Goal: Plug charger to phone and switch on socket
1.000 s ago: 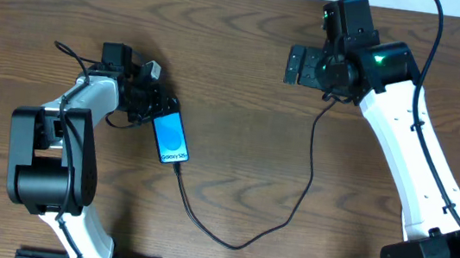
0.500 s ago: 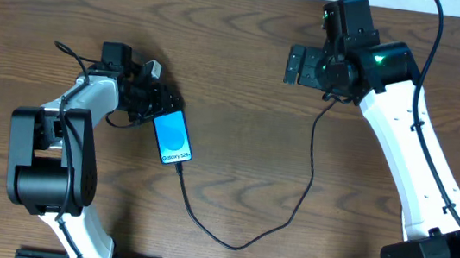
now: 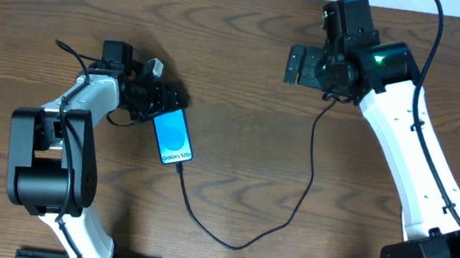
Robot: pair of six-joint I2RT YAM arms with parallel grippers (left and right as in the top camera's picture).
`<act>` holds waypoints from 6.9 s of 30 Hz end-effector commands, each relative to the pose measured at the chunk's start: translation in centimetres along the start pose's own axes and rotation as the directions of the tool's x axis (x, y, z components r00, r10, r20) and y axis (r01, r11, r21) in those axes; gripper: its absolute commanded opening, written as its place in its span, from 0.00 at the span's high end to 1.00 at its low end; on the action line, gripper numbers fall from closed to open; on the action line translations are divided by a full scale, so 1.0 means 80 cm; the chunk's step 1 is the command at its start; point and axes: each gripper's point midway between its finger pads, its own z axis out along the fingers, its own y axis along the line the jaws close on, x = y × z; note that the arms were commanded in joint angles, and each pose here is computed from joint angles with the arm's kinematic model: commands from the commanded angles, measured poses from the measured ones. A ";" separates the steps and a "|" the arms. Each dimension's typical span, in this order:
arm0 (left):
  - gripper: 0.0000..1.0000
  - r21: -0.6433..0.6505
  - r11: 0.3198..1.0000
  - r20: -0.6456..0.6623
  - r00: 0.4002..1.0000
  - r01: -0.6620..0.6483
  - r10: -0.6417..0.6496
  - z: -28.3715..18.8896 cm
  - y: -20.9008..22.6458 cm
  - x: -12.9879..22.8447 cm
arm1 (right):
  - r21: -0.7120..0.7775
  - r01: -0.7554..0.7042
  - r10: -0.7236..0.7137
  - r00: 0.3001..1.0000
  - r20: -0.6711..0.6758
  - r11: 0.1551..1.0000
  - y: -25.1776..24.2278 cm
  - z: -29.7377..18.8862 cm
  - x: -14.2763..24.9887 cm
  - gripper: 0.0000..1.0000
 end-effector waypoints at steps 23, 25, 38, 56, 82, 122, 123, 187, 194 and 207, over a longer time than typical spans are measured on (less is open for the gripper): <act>0.13 -0.142 0.989 -0.042 0.999 0.028 -0.035 0.002 0.036 0.017 | 0.007 0.001 -0.001 1.000 0.003 1.000 0.002 -0.001 0.002 0.02; 0.13 -0.170 0.985 -0.048 0.998 0.034 -0.043 0.001 0.042 0.021 | 0.007 0.001 -0.001 1.000 0.003 1.000 0.002 -0.001 0.002 0.02; 0.13 -0.201 0.979 -0.066 0.996 0.045 -0.060 -0.001 0.049 0.028 | 0.007 0.001 -0.001 1.000 0.003 1.000 0.002 -0.001 0.002 0.02; 0.13 -0.279 0.949 -0.050 0.984 0.149 -0.169 -0.005 0.064 0.035 | 0.007 0.001 -0.001 1.000 0.003 1.000 0.002 -0.001 0.002 0.02; 0.13 -0.379 0.895 -0.039 0.962 0.236 -0.270 -0.014 0.084 0.050 | 0.007 0.001 -0.001 1.000 0.003 1.000 0.002 -0.001 0.002 0.02; 0.13 -0.583 0.794 0.261 0.885 -0.173 0.385 -0.255 -0.077 0.063 | -0.018 0.001 0.000 0.999 0.045 1.000 0.009 -0.001 -0.011 0.01; 0.13 -0.583 0.794 0.261 0.885 -0.173 0.385 -0.255 -0.077 0.063 | -0.017 0.000 0.001 0.999 0.045 1.000 0.009 -0.001 -0.011 0.01; 0.12 -0.584 0.793 0.256 0.888 -0.173 0.382 -0.253 -0.075 0.063 | -0.134 -0.179 0.150 0.968 -0.201 0.975 -0.357 -0.014 -0.027 0.01; 0.12 -0.584 0.793 0.255 0.888 -0.174 0.382 -0.253 -0.075 0.063 | -0.152 -0.185 0.121 0.926 -0.356 0.971 -0.377 0.074 0.005 0.01; 0.12 -0.584 0.793 0.256 0.888 -0.173 0.382 -0.253 -0.075 0.063 | -0.207 -0.077 0.002 0.940 -0.341 0.975 -0.355 0.137 -0.005 0.01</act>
